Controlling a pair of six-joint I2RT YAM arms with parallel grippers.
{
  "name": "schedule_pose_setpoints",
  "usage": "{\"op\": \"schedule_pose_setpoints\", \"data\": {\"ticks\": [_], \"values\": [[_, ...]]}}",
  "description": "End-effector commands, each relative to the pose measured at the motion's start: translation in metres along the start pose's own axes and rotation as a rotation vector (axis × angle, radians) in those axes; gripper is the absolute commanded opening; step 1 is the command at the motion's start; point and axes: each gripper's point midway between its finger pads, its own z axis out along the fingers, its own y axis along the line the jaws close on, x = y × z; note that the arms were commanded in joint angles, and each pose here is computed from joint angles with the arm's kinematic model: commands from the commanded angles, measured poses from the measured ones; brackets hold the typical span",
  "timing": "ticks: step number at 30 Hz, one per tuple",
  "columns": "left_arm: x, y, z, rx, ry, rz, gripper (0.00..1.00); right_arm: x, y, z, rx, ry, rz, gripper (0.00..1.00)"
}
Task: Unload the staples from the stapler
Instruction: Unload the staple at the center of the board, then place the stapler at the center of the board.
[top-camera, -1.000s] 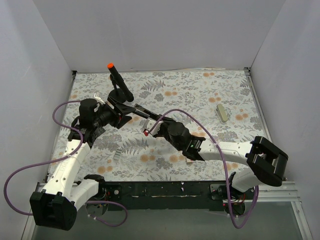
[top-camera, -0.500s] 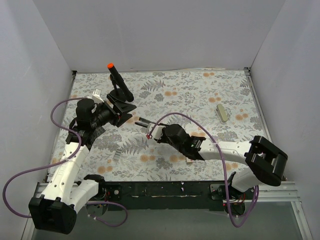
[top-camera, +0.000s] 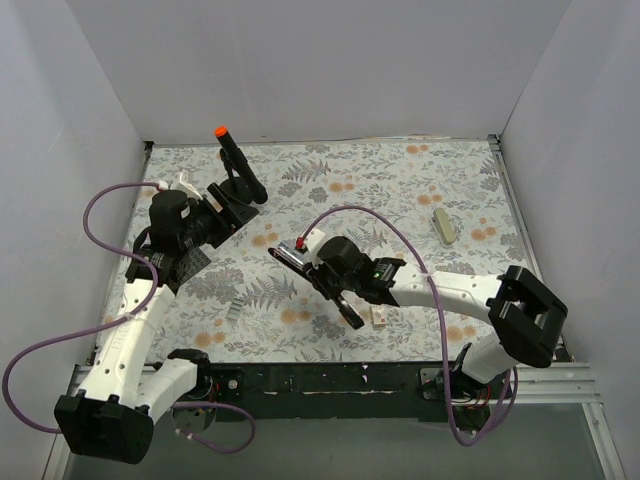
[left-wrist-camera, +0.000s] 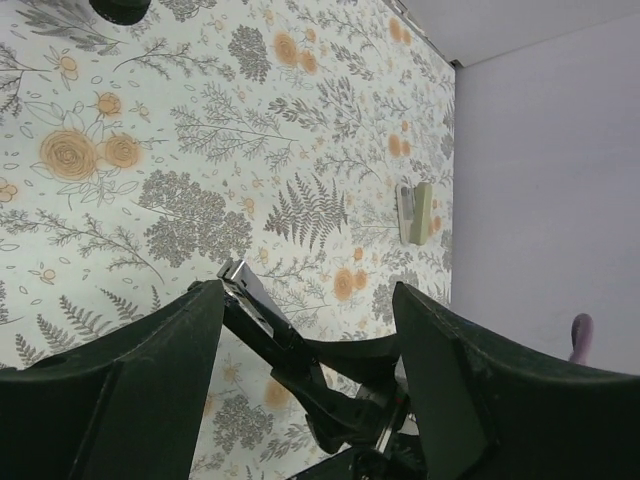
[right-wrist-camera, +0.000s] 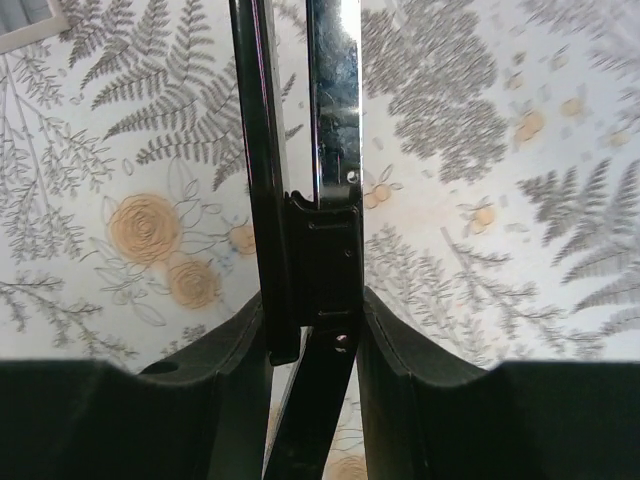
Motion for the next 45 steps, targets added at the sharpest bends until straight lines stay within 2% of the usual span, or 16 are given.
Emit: {"op": "schedule_pose_setpoints", "data": {"ticks": [1,6,9,11,21,25,28,29,33,35,36,37,38,40,45], "values": [[0.001,0.014,-0.006,-0.054,-0.029,0.026,0.68,-0.02,0.025,0.004,-0.15,0.012,0.284,0.01],[0.006,0.019,-0.005,-0.079,0.006,0.038,0.68,-0.016,0.038,-0.001,-0.342,0.064,0.55,0.01],[0.002,0.02,-0.009,-0.096,-0.012,0.064,0.68,-0.022,0.035,-0.009,-0.448,0.021,0.709,0.01],[0.004,0.022,-0.009,-0.096,-0.013,0.053,0.68,-0.034,0.028,-0.012,-0.488,-0.029,0.752,0.01],[0.011,0.013,-0.007,-0.048,0.022,0.005,0.68,-0.047,0.022,-0.023,-0.509,-0.039,0.858,0.01],[0.013,0.006,-0.008,-0.001,0.038,0.037,0.67,-0.056,0.013,-0.028,-0.473,-0.095,0.779,0.01],[0.016,-0.009,-0.007,0.061,0.082,0.043,0.67,-0.071,0.004,-0.032,-0.39,-0.139,0.581,0.01],[0.018,-0.011,-0.005,0.074,0.105,0.04,0.68,-0.067,-0.011,-0.03,-0.276,-0.144,0.466,0.01],[0.022,-0.039,-0.01,0.225,0.157,0.068,0.75,-0.084,-0.026,-0.045,-0.092,-0.201,0.207,0.01],[0.031,-0.048,-0.013,0.298,0.202,0.068,0.78,-0.094,-0.048,-0.056,0.065,-0.253,0.119,0.01],[0.029,-0.056,-0.014,0.347,0.194,0.084,0.79,-0.099,-0.043,-0.061,0.093,-0.274,-0.002,0.01],[0.03,-0.059,-0.014,0.37,0.2,0.087,0.79,-0.095,-0.045,-0.063,0.134,-0.283,-0.056,0.01],[0.032,-0.063,-0.015,0.396,0.217,0.082,0.79,-0.113,-0.054,-0.078,0.212,-0.372,-0.076,0.01],[0.032,-0.067,-0.013,0.436,0.215,0.1,0.79,-0.121,-0.055,-0.088,0.264,-0.447,-0.162,0.01],[0.036,-0.077,-0.014,0.532,0.242,0.107,0.78,-0.141,-0.06,-0.113,0.321,-0.543,-0.193,0.01]]}}
